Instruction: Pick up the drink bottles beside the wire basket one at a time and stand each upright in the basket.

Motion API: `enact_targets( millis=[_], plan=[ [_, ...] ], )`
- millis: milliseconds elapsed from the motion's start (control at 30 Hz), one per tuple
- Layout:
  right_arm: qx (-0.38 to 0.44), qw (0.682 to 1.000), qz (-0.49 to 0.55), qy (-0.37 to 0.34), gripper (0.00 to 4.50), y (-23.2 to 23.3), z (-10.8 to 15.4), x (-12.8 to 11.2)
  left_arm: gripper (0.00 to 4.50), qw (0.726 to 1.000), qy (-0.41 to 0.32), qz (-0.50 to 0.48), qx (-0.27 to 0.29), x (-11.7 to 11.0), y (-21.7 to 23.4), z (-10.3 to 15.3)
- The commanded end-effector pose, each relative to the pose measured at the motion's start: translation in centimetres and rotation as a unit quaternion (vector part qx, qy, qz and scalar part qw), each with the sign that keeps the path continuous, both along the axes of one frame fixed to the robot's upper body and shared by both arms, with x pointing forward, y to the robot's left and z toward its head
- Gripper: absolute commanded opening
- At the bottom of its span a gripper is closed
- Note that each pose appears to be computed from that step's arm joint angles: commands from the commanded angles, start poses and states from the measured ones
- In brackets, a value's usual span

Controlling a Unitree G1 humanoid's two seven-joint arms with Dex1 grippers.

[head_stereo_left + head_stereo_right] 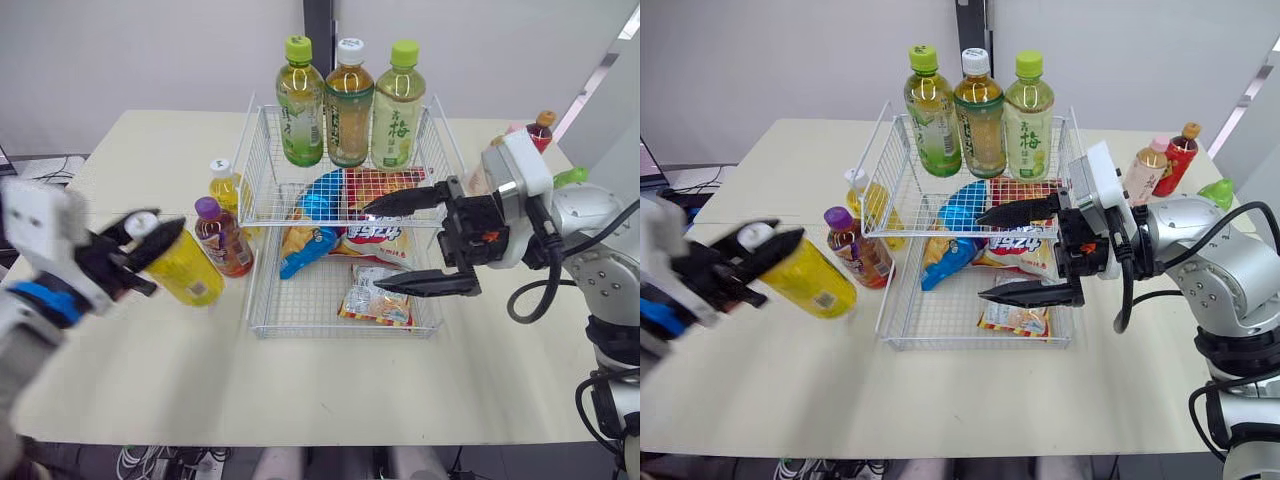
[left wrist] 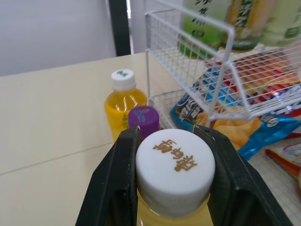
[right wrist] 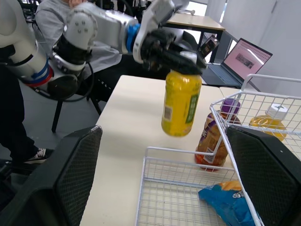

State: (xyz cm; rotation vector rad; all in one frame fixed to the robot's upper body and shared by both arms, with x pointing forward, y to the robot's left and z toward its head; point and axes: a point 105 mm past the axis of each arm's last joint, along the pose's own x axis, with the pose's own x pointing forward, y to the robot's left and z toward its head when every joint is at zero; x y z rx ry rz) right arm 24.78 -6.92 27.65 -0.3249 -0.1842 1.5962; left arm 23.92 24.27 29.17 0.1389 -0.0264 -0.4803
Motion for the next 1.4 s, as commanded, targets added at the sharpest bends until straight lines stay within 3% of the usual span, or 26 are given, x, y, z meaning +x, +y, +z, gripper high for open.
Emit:
enact_targets(
  millis=[33, 233, 367, 500, 667, 833, 967, 1400],
  plan=[
    [0.002, 1.000, -0.008, -0.026, 4.50, 0.1, 0.9, 0.2, 1.39, 0.998, -0.041, -0.050, -0.010, -1.1, 0.5, 5.9],
    [-0.013, 0.998, -0.057, -0.027, 4.50, -0.7, 0.4, 1.1, 1.39, 0.990, -0.100, -0.103, -0.017, -0.5, -0.4, 13.5],
    [-0.018, 0.996, -0.089, -0.024, 4.50, -1.2, 0.2, 1.9, 1.39, 0.981, -0.117, -0.155, -0.028, 0.5, -2.5, 16.2],
    [-0.018, 0.991, -0.129, -0.032, 4.50, -4.6, 2.2, -0.5, 1.39, 0.955, -0.104, -0.274, -0.036, 1.8, -7.9, 18.2],
    [-0.010, 0.988, -0.155, -0.023, 4.50, -5.6, 2.6, -1.4, 1.39, 0.936, -0.064, -0.347, -0.011, 4.0, -12.6, 17.0],
    [-0.007, 0.981, -0.191, -0.026, 4.50, -5.6, 2.8, -1.2, 1.39, 0.917, -0.055, -0.393, 0.030, 7.3, -18.5, 13.4],
    [-0.007, 0.978, -0.207, -0.030, 4.50, -5.5, 2.7, -1.2, 1.39, 0.915, -0.064, -0.394, 0.057, 8.9, -20.5, 11.4],
    [-0.005, 0.973, -0.228, -0.034, 4.50, -6.9, 2.7, -2.7, 1.39, 0.902, -0.033, -0.426, 0.058, 10.5, -22.6, 9.0]
  ],
)
